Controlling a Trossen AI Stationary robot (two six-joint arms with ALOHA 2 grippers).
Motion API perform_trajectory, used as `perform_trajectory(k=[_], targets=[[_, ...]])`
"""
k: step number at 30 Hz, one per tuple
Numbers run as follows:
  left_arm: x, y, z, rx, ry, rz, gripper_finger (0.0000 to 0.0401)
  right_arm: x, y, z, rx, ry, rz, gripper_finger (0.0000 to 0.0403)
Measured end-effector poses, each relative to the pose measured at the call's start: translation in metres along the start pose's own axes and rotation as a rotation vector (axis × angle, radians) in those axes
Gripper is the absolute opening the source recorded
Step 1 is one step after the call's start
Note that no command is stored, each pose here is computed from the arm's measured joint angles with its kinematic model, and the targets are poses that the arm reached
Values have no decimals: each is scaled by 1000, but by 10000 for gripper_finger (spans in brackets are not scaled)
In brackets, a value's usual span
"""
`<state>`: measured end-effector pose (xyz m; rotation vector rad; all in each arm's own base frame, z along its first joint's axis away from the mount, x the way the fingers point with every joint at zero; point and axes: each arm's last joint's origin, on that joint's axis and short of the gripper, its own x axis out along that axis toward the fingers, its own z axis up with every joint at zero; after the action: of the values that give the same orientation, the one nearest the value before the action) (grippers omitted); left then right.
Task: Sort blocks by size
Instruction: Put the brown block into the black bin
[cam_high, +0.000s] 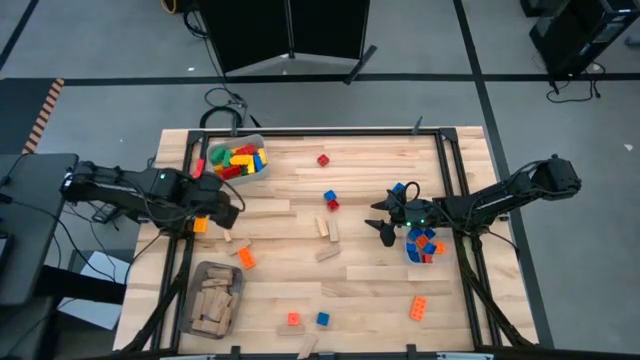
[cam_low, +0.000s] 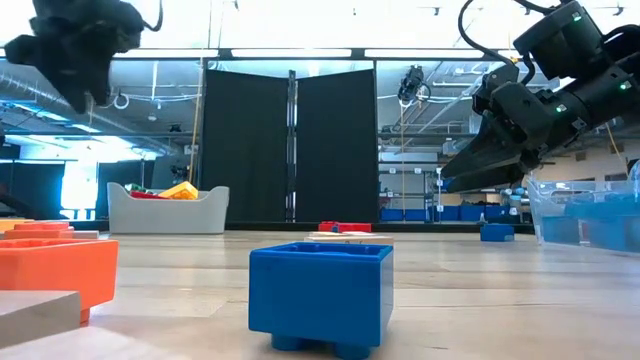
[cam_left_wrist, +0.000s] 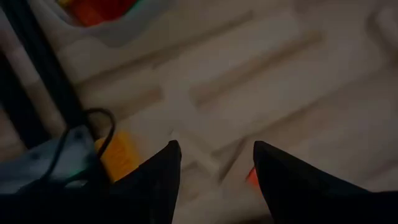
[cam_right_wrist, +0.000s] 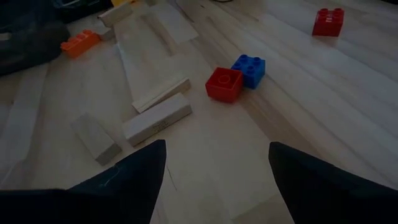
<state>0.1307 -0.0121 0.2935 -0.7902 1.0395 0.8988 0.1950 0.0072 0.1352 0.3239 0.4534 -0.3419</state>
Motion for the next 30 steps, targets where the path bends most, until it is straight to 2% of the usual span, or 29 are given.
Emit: perform_trajectory(k=[3,5,12,16,19,27,30], targets=[[1,1,-2,22,41,15,209,0,0,0,8,-1,0,298],[2,-2,-1,-7,39,5,209,0,0,0,11,-1,0,297],[15,-13,-2,-297,77,63,209,0,0,0,48,-1,1,296],[37,-16,-11,-393,179,143,209,0,0,0,91,-2,1,295],[58,-17,-18,-406,232,173,209,0,0,0,113,-2,1,296],[100,-7,-32,-500,259,179,209,0,0,0,117,-2,2,294],[113,-6,-34,-526,270,135,209,0,0,0,117,-1,3,293]])
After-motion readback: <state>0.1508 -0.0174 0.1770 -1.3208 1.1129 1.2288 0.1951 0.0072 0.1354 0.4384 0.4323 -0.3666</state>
